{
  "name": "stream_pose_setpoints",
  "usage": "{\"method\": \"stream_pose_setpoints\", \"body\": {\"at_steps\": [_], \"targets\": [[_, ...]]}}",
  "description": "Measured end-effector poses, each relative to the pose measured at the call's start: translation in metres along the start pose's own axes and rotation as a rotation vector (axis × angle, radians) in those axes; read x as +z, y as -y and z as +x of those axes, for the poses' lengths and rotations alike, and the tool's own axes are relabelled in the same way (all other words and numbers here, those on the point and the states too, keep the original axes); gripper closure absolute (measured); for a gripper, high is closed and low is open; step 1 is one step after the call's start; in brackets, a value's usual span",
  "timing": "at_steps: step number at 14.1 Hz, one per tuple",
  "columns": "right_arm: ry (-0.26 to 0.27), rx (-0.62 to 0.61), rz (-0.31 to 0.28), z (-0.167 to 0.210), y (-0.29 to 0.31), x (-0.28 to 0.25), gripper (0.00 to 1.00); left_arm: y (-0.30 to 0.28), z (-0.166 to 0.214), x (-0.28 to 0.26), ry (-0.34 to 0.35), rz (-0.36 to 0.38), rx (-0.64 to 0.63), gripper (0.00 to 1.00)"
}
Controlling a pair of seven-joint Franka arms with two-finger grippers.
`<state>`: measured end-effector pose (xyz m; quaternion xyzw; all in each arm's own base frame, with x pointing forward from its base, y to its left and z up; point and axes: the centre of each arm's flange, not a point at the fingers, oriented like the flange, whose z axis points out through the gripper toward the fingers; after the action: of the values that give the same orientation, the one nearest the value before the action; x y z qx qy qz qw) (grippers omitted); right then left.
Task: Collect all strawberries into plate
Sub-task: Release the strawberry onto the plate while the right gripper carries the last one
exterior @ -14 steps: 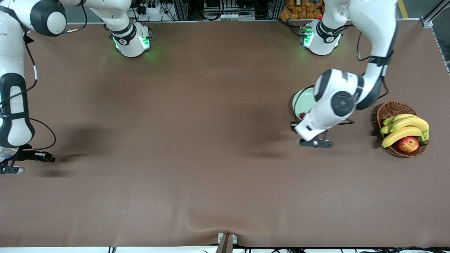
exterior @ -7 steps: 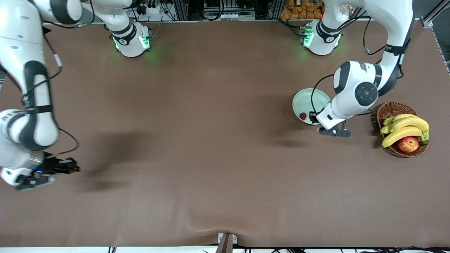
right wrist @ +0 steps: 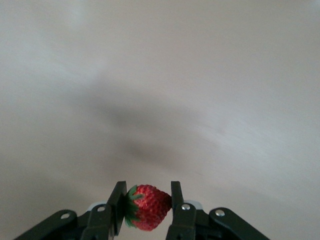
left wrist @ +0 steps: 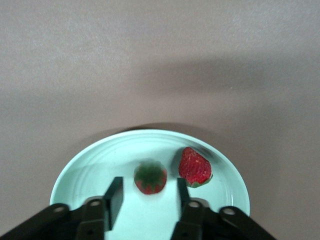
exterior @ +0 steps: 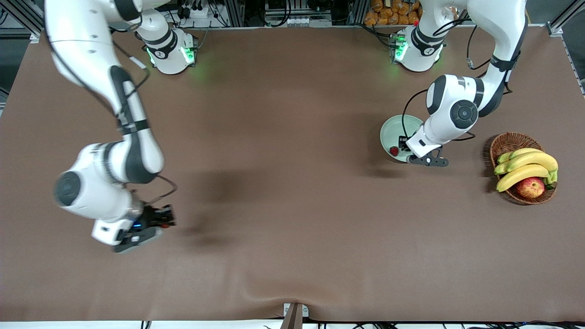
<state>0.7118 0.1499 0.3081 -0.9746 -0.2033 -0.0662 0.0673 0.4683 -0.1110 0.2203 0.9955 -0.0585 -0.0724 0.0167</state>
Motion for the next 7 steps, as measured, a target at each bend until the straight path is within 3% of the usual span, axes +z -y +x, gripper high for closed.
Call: {"method": "stream_pose_setpoints", "body": {"at_steps": [3,4,5,7], "targets": [[-0.04,0.001,0.003,0.017,0.085,0.007,0.6,0.0,0.001,-0.001,-0.006,0.0,0.001,0.19],[-0.055,0.006,0.005,0.021,0.113,0.011,0.6,0.0,0.003,-0.003,-0.013,-0.001,0.002,0.05],[-0.07,0.017,0.008,0.023,0.14,0.015,0.6,-0.001,0.006,-0.007,-0.024,-0.002,0.004,0.0],[-0.096,0.047,0.019,0.023,0.195,0.024,0.6,-0.003,0.015,-0.018,-0.053,-0.005,0.007,0.0]]}}
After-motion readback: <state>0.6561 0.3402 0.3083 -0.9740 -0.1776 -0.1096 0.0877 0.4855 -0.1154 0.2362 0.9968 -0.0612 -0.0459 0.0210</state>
